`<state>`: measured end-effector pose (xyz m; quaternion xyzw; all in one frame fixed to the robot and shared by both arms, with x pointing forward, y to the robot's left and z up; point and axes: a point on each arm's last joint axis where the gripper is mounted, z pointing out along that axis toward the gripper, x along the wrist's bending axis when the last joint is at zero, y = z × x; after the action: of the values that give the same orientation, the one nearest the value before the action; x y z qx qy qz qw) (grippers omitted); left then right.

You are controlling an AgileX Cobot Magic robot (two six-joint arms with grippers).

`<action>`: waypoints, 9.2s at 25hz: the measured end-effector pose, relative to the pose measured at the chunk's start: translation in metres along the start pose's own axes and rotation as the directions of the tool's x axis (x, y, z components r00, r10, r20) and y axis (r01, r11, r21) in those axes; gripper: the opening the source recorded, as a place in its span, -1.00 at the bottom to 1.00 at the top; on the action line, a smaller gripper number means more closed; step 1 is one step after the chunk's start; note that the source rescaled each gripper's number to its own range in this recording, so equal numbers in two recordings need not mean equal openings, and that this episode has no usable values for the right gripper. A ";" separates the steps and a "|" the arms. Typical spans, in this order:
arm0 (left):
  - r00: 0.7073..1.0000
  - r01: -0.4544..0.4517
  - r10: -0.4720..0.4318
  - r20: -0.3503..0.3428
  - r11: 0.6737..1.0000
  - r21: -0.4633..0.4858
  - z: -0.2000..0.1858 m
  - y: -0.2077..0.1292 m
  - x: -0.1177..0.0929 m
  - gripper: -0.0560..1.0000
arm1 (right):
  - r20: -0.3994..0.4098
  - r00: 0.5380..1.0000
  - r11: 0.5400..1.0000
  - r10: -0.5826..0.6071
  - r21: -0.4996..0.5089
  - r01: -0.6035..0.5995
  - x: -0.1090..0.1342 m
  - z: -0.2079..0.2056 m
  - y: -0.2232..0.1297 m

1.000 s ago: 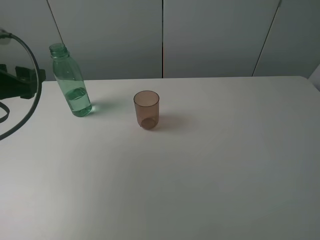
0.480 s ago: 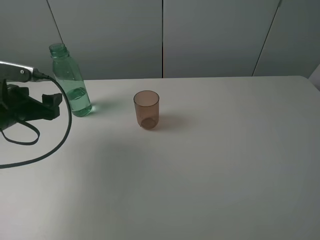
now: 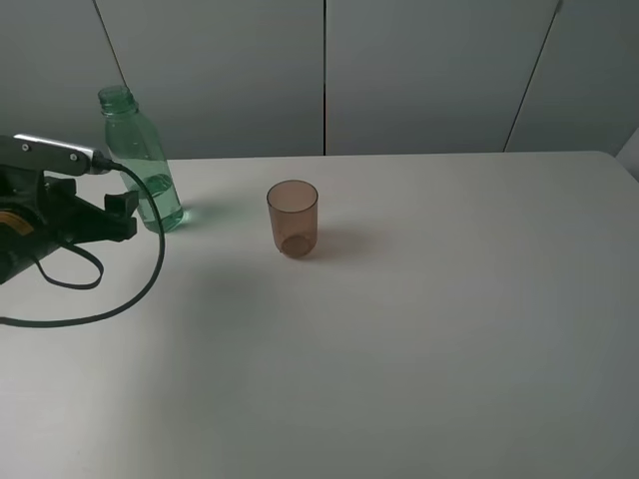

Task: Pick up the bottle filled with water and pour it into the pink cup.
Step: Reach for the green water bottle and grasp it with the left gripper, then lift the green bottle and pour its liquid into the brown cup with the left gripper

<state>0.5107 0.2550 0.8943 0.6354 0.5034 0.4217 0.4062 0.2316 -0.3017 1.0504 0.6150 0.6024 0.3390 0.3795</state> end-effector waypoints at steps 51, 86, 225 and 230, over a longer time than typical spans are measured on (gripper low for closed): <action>0.996 -0.067 0.069 0.057 0.997 -0.046 0.096 -0.011 -0.016 0.93 | 0.000 1.000 1.000 0.000 0.000 0.000 0.000 0.000 0.000; 0.996 -0.062 0.066 0.065 0.997 -0.055 0.102 -0.012 -0.018 -0.82 | 0.000 1.000 1.000 0.000 0.000 0.000 0.000 0.000 0.000; -0.073 -0.520 0.950 -0.302 -0.295 -0.801 0.228 0.105 -0.105 -0.87 | 0.000 1.000 1.000 0.000 0.000 0.000 0.000 0.000 0.000; -0.076 -0.520 0.949 -0.307 -0.301 -0.800 0.228 0.105 -0.105 -0.87 | 0.000 1.000 1.000 0.000 0.000 0.000 0.000 0.000 0.000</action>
<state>0.7428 0.1139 0.9084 0.6219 -0.4493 0.5545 0.3222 0.2316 -0.3017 1.0504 0.6150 0.6024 0.3390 0.3795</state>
